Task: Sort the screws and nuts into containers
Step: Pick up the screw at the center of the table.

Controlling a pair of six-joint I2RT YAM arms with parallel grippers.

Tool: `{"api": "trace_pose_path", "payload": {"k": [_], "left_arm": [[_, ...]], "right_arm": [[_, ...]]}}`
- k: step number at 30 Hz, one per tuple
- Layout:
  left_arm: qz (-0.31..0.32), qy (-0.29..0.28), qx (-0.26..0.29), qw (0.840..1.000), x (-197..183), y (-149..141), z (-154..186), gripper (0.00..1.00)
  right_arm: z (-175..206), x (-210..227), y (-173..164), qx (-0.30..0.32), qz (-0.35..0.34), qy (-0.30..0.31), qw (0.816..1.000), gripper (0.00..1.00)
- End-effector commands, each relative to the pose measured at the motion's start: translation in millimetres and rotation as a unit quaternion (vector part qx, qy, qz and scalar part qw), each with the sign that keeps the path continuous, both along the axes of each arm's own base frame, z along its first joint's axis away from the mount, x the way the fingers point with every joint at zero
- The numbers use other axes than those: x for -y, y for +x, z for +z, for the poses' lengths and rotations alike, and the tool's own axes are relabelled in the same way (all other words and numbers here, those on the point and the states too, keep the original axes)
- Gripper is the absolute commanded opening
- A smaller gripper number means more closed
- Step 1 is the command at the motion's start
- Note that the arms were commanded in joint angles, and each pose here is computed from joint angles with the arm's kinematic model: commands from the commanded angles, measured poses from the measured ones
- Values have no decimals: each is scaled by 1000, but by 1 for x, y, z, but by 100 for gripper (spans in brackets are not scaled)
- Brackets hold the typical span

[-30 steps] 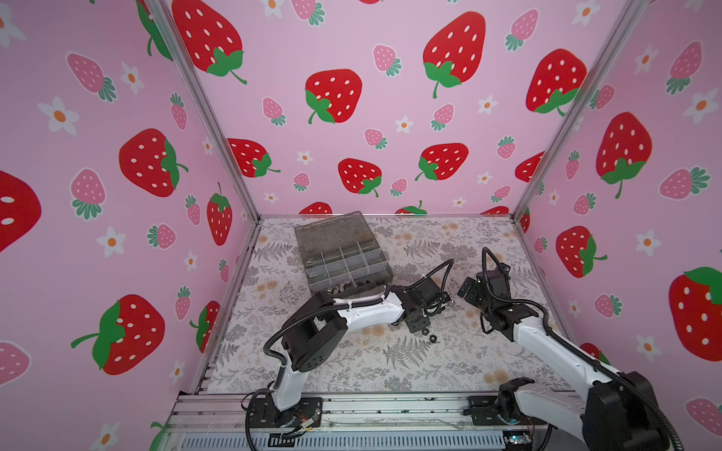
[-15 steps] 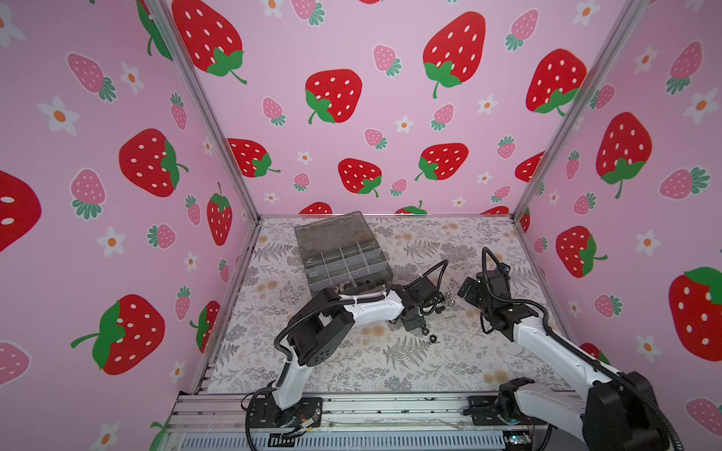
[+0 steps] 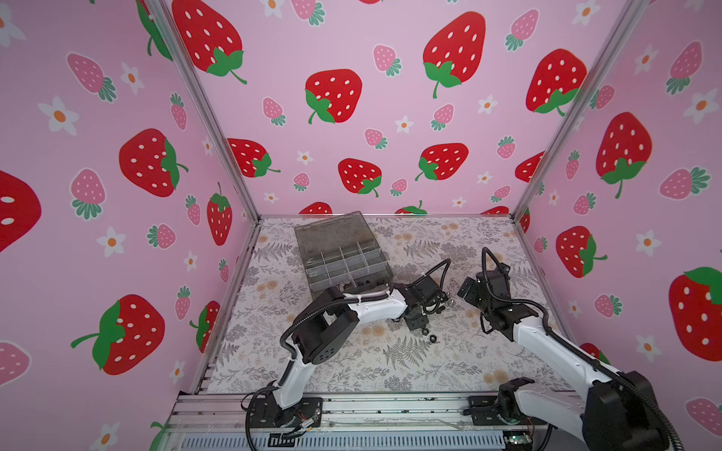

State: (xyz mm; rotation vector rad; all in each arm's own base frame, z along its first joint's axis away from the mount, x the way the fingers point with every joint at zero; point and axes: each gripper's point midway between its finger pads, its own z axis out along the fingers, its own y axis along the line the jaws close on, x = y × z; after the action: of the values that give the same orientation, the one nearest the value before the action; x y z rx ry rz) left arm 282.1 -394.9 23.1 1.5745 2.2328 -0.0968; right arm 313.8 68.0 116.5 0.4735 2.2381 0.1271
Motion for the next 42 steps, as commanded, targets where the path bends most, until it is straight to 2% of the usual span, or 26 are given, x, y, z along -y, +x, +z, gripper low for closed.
{"api": "trace_pose_path", "payload": {"k": [1,14,20,30,34,42], "left_arm": [[-20,-8,-9,1000,10,-2,5,34],[-24,-3,-22,999,13,-3,0,35],[-32,7,-39,999,11,-8,-5,32],[-29,35,-69,997,6,-15,-15,21],[-24,37,-74,996,5,-16,-16,10],[9,29,-43,999,4,-2,1,0]], "right_arm": [[-6,2,-4,-8,-7,-5,1000,100],[-4,2,-3,-5,-8,-2,1000,100],[-2,2,-2,-6,-8,-2,1000,100],[-1,1,-1,-5,-9,-3,1000,100],[-1,2,-1,-4,-10,-3,1000,100],[0,2,-1,-2,-10,-2,1000,100]]}}
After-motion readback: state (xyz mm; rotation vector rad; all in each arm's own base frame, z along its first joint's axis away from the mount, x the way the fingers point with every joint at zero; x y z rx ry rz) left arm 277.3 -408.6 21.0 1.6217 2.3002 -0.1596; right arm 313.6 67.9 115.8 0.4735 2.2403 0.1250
